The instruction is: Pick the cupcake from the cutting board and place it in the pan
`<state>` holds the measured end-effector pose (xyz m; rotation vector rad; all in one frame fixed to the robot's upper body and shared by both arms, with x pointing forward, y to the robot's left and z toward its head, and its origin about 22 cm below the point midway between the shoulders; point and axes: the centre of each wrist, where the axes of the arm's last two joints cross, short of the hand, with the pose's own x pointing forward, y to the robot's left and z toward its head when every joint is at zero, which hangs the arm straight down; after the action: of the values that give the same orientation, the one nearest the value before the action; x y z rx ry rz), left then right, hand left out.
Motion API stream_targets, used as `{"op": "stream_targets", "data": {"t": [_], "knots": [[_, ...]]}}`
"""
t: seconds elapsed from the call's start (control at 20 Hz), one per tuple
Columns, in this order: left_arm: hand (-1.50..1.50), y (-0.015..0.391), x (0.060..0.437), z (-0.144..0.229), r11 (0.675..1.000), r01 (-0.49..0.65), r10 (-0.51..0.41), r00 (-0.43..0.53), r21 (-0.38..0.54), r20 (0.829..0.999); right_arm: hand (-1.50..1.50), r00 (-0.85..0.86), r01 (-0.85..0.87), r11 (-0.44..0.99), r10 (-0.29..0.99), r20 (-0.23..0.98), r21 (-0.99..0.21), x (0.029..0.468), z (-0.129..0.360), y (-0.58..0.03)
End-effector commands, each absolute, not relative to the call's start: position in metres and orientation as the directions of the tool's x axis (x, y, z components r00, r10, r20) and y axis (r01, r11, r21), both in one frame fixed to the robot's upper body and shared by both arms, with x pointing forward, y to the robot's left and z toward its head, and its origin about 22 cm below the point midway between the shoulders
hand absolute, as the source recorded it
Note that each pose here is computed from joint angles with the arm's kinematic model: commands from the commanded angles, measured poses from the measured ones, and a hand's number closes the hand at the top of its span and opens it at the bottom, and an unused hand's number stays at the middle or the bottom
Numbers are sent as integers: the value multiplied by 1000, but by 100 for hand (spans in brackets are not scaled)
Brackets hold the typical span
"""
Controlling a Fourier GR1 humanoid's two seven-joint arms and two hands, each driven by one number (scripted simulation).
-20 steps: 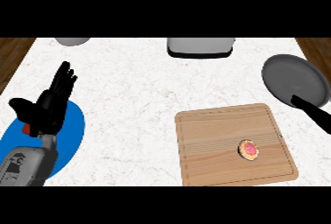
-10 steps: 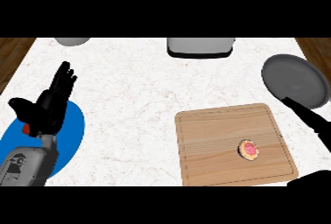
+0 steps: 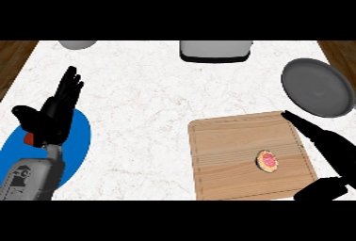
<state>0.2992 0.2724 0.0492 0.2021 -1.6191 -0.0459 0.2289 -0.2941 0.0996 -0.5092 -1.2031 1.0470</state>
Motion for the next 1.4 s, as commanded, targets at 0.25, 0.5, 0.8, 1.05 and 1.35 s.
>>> {"op": "stream_targets", "data": {"t": [0.25,0.5,0.8,1.05,1.35], "knots": [[0,262,318,51,983,-106,-156,-42,151,987,-150,-15,-418,401,894,448,-815,231,94,-267],[0,273,303,54,984,-94,-155,-55,149,986,-150,12,-464,250,961,276,-850,241,66,-266],[0,291,291,67,984,-95,-155,-42,150,987,-150,30,-500,226,969,244,-836,246,75,-250],[0,273,294,56,983,-110,-151,-54,144,987,-150,44,-527,247,963,264,-813,241,58,-255],[0,278,306,34,983,-95,-162,-35,158,986,-150,22,-543,185,978,206,-819,265,40,-251]]}}
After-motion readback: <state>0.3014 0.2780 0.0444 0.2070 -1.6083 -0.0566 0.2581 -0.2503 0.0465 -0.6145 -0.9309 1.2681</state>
